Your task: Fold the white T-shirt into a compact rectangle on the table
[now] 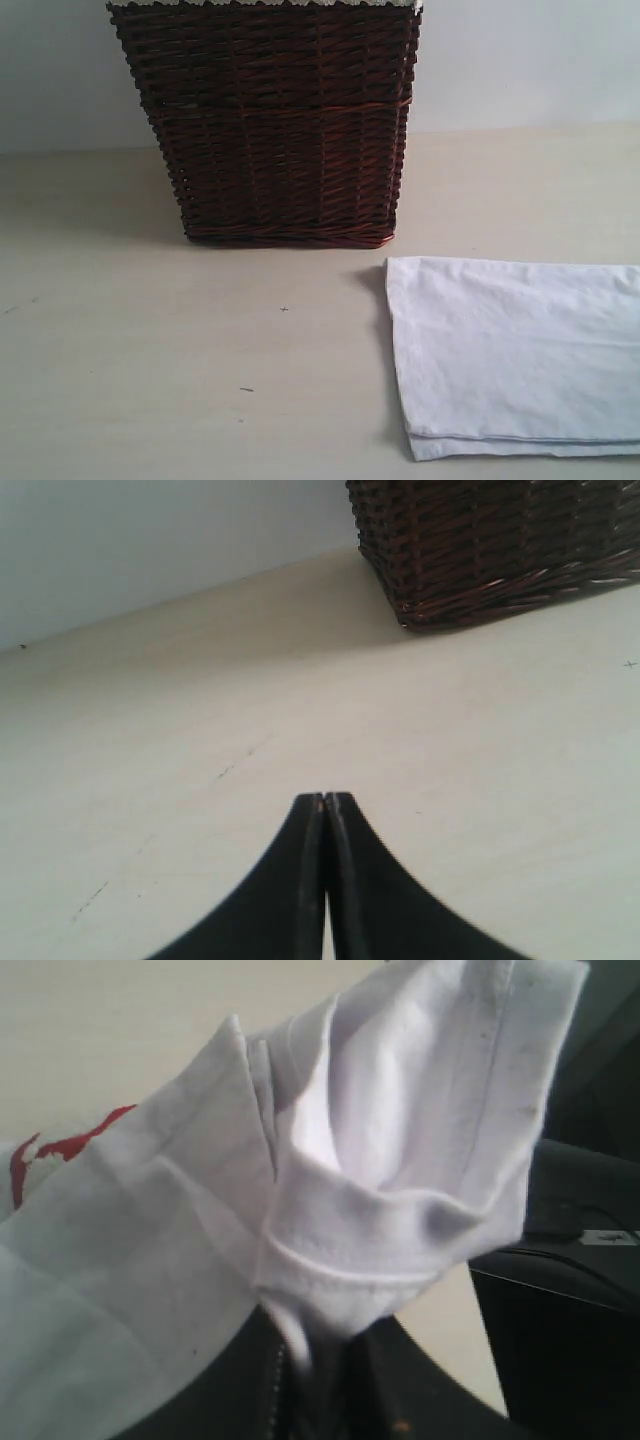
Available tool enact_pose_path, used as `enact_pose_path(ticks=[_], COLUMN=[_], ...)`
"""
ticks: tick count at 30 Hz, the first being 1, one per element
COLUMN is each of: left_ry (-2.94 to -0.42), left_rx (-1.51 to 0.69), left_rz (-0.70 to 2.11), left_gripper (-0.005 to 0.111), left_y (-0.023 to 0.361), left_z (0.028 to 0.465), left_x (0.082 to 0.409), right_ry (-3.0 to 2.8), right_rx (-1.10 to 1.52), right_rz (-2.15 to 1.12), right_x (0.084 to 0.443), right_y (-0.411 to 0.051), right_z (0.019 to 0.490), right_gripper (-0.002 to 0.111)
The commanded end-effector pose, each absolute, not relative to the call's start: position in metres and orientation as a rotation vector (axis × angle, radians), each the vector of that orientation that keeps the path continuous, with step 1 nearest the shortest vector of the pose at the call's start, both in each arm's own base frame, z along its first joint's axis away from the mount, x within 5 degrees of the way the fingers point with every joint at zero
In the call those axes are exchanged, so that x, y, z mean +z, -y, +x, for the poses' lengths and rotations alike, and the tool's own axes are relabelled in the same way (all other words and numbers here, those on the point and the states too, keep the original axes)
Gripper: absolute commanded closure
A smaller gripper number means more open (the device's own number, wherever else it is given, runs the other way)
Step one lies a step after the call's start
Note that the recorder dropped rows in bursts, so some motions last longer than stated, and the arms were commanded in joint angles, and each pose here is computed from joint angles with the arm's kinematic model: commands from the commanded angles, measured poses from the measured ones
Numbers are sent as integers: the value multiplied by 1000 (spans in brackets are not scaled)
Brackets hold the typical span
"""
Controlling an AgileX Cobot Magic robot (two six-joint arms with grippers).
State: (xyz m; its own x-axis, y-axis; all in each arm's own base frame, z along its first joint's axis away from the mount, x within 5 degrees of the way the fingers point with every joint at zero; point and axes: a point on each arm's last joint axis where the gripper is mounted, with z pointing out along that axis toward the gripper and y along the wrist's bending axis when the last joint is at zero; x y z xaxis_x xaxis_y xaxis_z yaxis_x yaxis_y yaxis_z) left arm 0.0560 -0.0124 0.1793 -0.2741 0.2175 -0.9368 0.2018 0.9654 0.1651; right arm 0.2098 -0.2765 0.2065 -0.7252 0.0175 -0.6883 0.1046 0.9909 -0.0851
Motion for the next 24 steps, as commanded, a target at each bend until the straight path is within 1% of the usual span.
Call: enact_pose_path(ticks=[1, 6, 8, 13, 18, 24], left_ry=[-1859, -1859, -1859, -1859, -1859, -1859], left_rx=[17, 17, 17, 17, 17, 17], left_rz=[298, 298, 298, 298, 298, 298], left_gripper=[105, 105, 105, 105, 105, 105], left_y=[12, 12, 12, 12, 12, 12], left_z=[57, 57, 57, 57, 57, 57], left_x=[179, 179, 179, 179, 179, 179], right_ry=[-2456, -2389, -2344, -2343, -2360, -2400], right_rx=[-108, 217, 305, 412, 548, 685], right_rz=[-45, 48, 73, 23, -100, -268], right_x=[207, 225, 234, 251, 262, 260], right_y=[273, 248, 239, 206, 151, 71], right_z=[204, 204, 206, 225, 259, 295], right_gripper=[108, 108, 108, 108, 108, 108])
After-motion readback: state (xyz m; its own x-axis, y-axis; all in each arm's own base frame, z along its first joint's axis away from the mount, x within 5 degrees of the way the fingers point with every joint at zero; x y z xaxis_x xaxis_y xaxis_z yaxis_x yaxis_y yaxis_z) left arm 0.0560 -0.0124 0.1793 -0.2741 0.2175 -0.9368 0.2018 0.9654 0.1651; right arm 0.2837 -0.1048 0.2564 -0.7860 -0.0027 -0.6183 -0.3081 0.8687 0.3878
